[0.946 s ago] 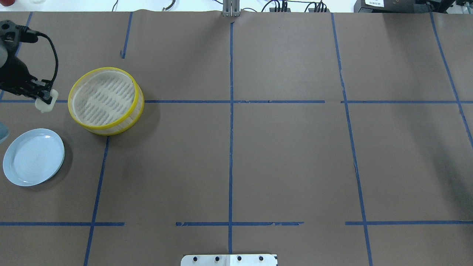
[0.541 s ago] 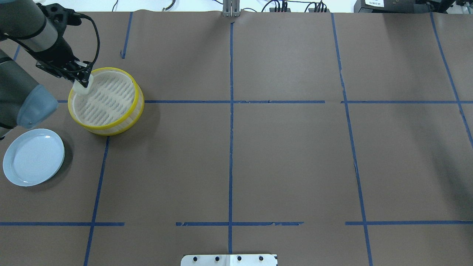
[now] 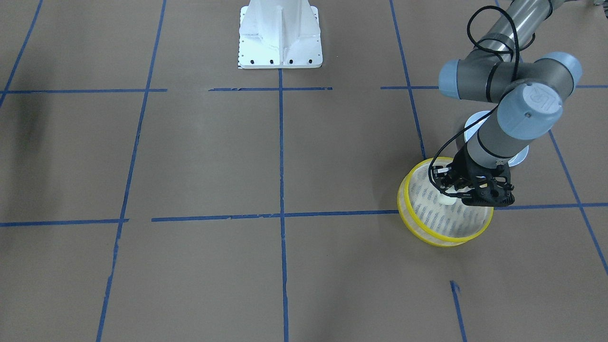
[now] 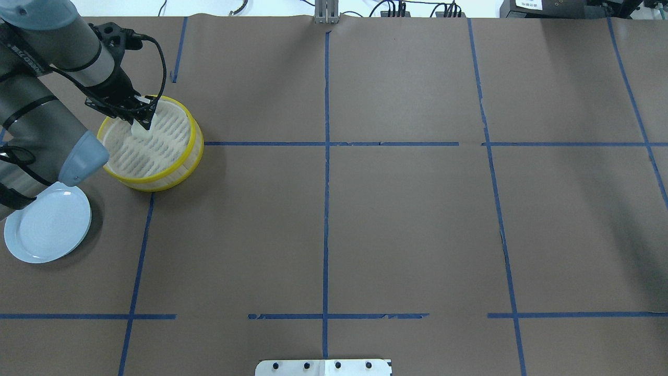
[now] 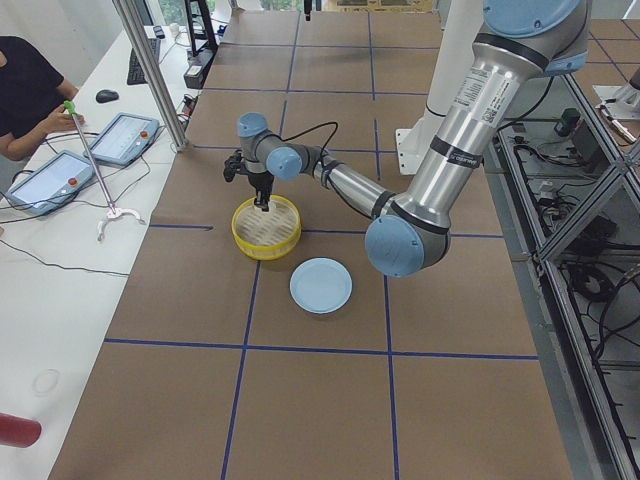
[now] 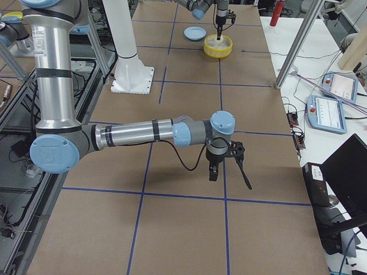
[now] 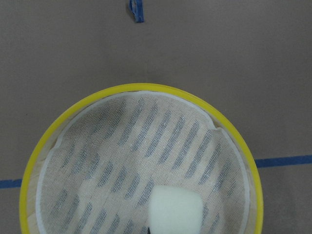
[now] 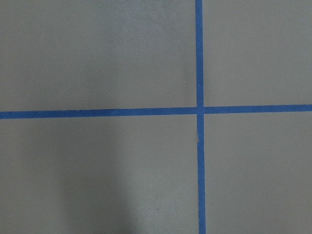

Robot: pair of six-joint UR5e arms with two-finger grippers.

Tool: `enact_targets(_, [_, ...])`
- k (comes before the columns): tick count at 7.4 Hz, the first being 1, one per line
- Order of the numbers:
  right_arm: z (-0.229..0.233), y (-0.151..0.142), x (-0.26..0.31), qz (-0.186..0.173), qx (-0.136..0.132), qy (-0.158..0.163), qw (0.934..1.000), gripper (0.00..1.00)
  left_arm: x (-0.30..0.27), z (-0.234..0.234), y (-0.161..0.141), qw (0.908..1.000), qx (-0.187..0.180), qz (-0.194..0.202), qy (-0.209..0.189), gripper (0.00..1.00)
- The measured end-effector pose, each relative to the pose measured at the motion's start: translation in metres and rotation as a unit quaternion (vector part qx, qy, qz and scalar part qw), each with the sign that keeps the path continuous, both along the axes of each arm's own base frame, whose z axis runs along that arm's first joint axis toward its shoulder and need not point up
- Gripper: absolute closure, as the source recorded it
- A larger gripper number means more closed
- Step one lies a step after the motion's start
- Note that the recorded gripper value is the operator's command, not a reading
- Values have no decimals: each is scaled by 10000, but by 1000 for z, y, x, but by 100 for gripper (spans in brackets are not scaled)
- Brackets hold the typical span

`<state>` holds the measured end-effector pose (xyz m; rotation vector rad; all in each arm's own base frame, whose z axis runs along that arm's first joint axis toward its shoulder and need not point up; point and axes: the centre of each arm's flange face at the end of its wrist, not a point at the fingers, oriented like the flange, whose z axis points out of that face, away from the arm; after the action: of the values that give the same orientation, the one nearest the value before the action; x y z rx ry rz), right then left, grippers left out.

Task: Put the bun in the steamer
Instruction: 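Lower the bun into the steamer and open the left gripper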

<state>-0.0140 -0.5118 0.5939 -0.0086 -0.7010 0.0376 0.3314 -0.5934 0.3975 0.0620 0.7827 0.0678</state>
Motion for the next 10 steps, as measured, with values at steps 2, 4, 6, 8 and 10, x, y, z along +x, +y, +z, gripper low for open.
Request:
enact_targets(2, [0, 0, 0, -3, 0, 0, 10000, 0, 9, 23, -2, 10000, -47, 17, -32, 69])
enact_targets(4, [0, 0, 0, -1, 0, 0, 10000, 0, 12, 30, -1, 10000, -58, 40, -57, 68])
enact_targets(6, [0, 0, 0, 0, 0, 0, 10000, 0, 13, 33, -1, 9999, -57, 51, -82, 26])
enact_targets(8, [0, 0, 0, 0, 0, 0, 10000, 0, 13, 33, -1, 9999, -22, 36, -111, 0])
enact_targets(10, [0, 0, 0, -2, 0, 0, 10000, 0, 13, 32, -1, 9999, -9, 27, -114, 0])
